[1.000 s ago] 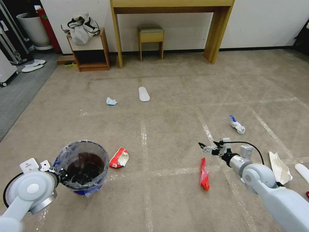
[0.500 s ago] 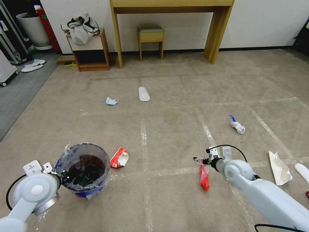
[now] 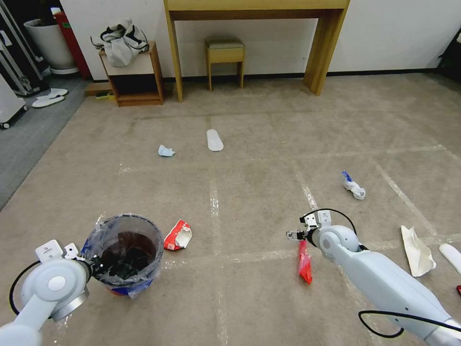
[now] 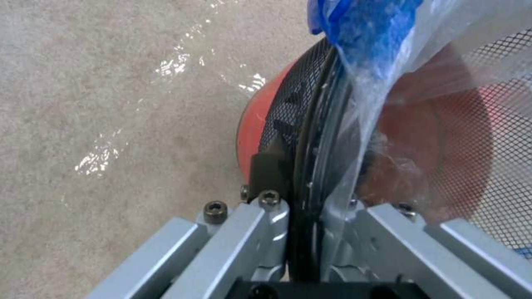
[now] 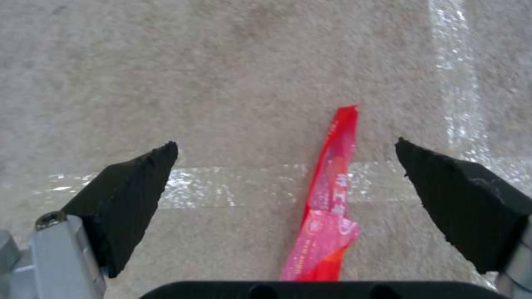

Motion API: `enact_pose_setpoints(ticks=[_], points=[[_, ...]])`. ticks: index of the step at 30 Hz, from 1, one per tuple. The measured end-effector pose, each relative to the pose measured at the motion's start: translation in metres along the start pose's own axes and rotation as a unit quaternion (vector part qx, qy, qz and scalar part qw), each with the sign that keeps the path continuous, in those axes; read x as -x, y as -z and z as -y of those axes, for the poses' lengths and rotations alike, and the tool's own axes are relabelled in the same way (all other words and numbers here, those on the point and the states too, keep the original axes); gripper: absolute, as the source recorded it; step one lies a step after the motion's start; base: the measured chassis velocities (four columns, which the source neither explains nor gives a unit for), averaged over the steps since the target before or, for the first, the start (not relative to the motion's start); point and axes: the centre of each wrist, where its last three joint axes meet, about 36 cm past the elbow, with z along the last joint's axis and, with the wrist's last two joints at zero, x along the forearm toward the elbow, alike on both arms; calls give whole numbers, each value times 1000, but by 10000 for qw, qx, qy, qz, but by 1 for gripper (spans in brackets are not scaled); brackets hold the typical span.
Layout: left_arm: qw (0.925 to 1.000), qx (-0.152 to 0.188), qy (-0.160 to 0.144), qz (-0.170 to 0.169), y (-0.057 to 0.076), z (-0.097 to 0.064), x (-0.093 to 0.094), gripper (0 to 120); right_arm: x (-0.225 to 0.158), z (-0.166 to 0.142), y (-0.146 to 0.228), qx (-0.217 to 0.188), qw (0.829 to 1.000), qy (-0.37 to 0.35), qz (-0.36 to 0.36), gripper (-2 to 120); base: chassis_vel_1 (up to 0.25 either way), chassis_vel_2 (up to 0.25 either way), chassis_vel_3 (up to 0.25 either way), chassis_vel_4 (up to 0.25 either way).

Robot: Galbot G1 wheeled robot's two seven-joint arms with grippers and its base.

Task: Pick up the trash bin and place the garbage on the floor into it.

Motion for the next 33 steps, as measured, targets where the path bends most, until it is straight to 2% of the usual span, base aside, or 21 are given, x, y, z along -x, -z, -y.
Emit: enact_pose_setpoints(ticks=[11, 27, 33], points=[[10000, 17, 16, -40, -4, 1, 5, 1, 20, 3, -6, 383, 9986, -221, -284, 100, 0, 0, 0, 0], [10000, 51, 37, -62, -8, 3, 11, 1, 58, 25, -31, 979, 9908, -536, -766, 100, 0, 0, 0, 0], [9999, 68, 21, -71, -9, 5, 12, 1, 62, 28, -43, 1064, 9892, -520, -867, 100, 0, 0, 0, 0]])
